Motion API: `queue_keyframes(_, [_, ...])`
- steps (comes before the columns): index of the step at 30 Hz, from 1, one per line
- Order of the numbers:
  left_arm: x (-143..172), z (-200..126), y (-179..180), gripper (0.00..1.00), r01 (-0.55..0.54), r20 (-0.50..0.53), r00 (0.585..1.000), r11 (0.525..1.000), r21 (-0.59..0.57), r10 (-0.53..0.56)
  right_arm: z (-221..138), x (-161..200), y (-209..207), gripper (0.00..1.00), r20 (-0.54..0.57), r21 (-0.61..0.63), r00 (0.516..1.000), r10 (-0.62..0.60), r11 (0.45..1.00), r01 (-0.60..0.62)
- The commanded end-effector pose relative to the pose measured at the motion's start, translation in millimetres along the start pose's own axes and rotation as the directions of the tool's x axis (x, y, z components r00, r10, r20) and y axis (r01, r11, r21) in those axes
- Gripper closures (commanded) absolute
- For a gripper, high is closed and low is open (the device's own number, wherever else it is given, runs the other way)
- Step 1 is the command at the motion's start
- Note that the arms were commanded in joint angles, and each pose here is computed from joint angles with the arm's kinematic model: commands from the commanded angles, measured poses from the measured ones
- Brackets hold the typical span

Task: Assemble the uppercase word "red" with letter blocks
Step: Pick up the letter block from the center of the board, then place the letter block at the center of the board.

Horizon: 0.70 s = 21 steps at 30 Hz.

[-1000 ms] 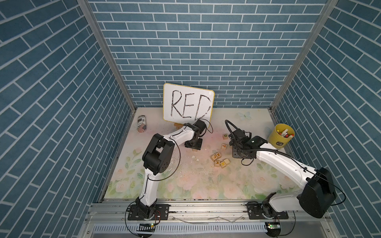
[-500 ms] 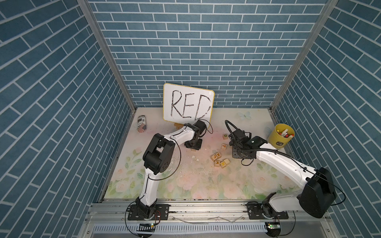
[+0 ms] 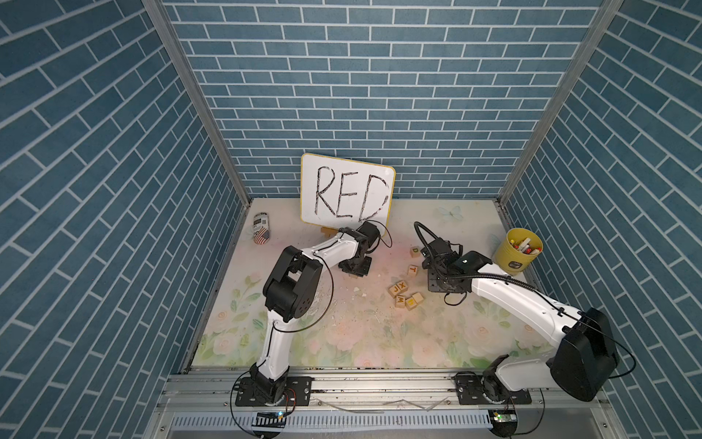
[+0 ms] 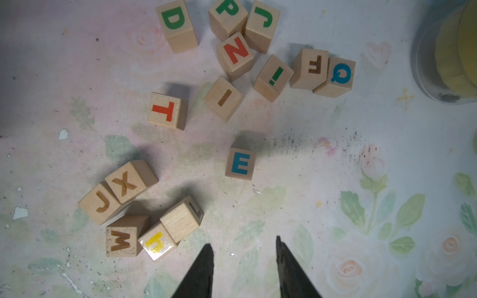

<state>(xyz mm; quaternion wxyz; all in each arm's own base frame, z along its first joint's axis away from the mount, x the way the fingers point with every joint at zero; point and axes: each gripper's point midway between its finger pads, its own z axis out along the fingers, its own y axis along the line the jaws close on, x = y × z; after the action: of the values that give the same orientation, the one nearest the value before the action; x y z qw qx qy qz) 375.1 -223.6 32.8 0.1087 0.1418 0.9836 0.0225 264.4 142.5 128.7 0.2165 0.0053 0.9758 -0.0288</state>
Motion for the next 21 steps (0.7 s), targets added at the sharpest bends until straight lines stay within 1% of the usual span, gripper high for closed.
queue_keyframes(1, [-1.9, -27.5, 25.0, 0.86, -0.025, 0.035, 0.999, 0.999, -0.02, 0.026, -2.7, -2.6, -1.1, 0.58, 0.006, 0.001, 1.0, 0.02, 1.0, -0.02])
queue_keyframes(4, [-0.4, -38.8, 47.3, 0.86, -0.015, 0.048, 0.999, 1.0, -0.012, 0.015, -3.1, -3.3, -0.1, 0.58, 0.009, -0.005, 1.0, 0.022, 1.0, -0.022])
queue_keyframes(6, [1.0, -44.7, 67.0, 0.86, 0.014, 0.056, 0.998, 1.0, -0.012, -0.013, -3.3, -3.5, 0.7, 0.58, 0.01, -0.007, 1.0, 0.02, 1.0, -0.02])
queue_keyframes(9, [3.3, -49.4, 90.0, 0.84, 0.055, 0.064, 0.996, 0.998, 0.032, -0.057, -2.5, -4.3, 1.6, 0.58, 0.008, -0.009, 1.0, 0.021, 1.0, -0.021])
queue_keyframes(12, [4.7, -52.4, 108.7, 0.84, 0.047, 0.069, 0.996, 0.998, 0.04, -0.05, -2.9, -6.0, 4.0, 0.58, 0.009, -0.017, 1.0, 0.017, 1.0, -0.017])
queue_keyframes(17, [9.4, -43.4, 129.0, 0.84, 0.0, 0.057, 0.998, 0.999, 0.035, -0.002, -1.4, -9.7, 8.5, 0.58, 0.008, -0.023, 1.0, 0.008, 1.0, -0.007])
queue_keyframes(21, [13.8, -27.7, 141.8, 0.85, -0.004, 0.005, 1.0, 0.999, 0.044, 0.004, 0.4, -10.6, 11.2, 0.58, 0.004, -0.025, 1.0, 0.003, 1.0, -0.003])
